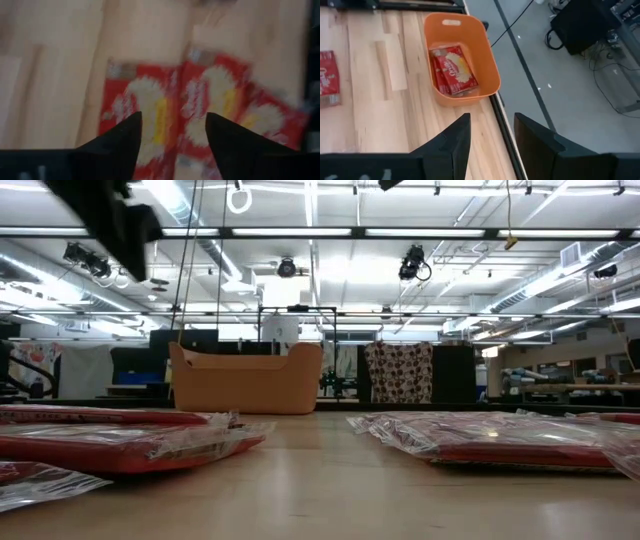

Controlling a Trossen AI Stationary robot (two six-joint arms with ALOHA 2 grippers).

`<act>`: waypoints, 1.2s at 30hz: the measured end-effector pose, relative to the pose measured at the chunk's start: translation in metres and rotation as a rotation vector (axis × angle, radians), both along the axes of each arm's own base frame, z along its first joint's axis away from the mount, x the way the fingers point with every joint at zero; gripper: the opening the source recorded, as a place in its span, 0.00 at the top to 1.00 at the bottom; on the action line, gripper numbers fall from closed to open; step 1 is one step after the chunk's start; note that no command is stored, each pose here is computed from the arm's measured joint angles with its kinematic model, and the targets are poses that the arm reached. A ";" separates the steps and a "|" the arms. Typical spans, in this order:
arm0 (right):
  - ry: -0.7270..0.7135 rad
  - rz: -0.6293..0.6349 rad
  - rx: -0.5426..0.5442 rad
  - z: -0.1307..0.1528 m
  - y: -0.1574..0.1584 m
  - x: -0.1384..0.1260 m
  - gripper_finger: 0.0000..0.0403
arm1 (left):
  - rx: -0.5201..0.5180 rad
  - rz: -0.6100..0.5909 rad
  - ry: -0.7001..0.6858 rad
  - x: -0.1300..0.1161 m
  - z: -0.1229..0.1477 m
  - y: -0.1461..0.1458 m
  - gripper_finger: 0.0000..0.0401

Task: Sort popcorn bags into baskets
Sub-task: Put the red popcorn bag into the orange bin

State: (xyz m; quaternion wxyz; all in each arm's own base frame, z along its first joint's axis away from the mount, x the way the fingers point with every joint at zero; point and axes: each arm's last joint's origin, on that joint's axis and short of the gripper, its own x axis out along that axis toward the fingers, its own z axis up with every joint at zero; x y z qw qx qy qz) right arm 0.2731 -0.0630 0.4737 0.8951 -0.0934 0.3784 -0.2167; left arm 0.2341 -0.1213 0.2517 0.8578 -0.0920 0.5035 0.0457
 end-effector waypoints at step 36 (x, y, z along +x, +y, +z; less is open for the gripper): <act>-0.092 -0.033 0.097 0.009 0.002 -0.013 0.61 | 0.431 -0.119 0.389 -0.020 -0.117 -0.073 0.39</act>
